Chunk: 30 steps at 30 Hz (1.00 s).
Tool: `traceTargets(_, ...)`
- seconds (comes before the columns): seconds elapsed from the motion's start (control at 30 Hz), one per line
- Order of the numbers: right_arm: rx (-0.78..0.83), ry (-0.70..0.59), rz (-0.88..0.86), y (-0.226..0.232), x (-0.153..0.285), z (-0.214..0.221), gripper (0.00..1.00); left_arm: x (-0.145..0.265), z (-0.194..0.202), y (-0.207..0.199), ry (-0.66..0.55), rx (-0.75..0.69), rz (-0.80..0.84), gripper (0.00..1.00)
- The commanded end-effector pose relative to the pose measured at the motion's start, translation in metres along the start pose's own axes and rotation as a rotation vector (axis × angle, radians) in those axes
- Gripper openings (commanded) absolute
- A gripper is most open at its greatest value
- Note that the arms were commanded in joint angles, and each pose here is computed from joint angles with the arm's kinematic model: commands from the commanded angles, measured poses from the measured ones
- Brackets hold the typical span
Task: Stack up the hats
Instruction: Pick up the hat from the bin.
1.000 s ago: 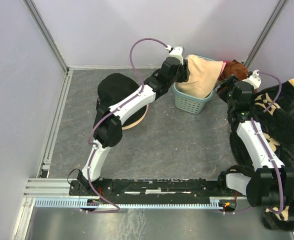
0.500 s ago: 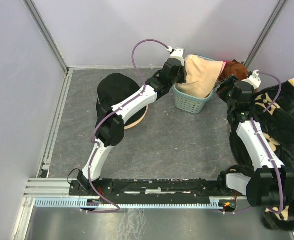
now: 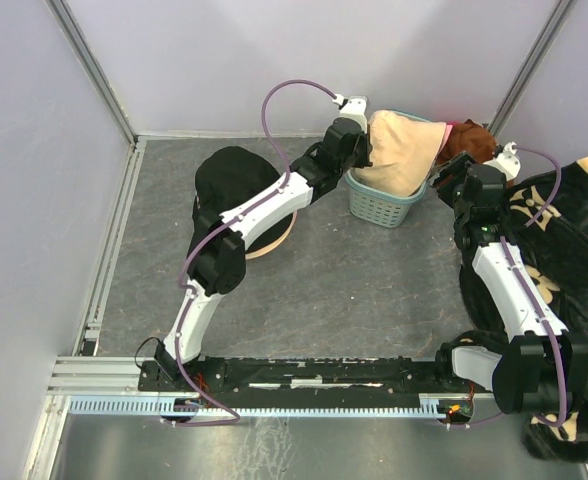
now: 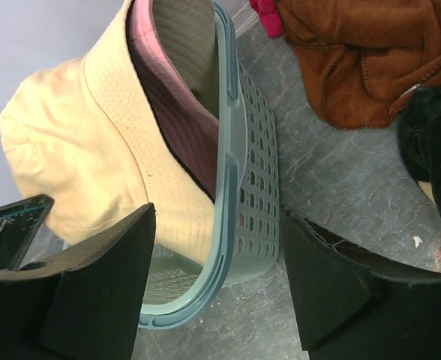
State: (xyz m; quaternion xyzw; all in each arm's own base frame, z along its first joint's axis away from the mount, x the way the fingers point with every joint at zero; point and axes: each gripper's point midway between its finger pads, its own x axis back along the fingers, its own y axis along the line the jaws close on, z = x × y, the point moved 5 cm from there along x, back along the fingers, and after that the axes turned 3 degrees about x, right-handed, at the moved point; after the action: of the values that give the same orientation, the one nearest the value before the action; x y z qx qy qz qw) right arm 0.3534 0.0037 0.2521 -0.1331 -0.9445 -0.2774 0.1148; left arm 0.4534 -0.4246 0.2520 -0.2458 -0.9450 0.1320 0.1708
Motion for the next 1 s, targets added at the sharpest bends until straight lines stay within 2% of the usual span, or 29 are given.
traceTargets(0.0,-0.014,-0.044,-0.024,0.005,-0.001,-0.009,0.74,0.047,-0.086,-0.028,-0.21,-0.005,0.07,0.03)
traceTargets(0.23,-0.014,-0.046,-0.027,0.005,-0.001,-0.009,0.74,0.077,-0.114,-0.035,-0.268,-0.005,0.091,0.03)
traceTargets(0.97,-0.024,-0.025,-0.072,0.012,0.001,-0.008,0.73,0.123,-0.167,-0.05,-0.409,0.036,0.137,0.04)
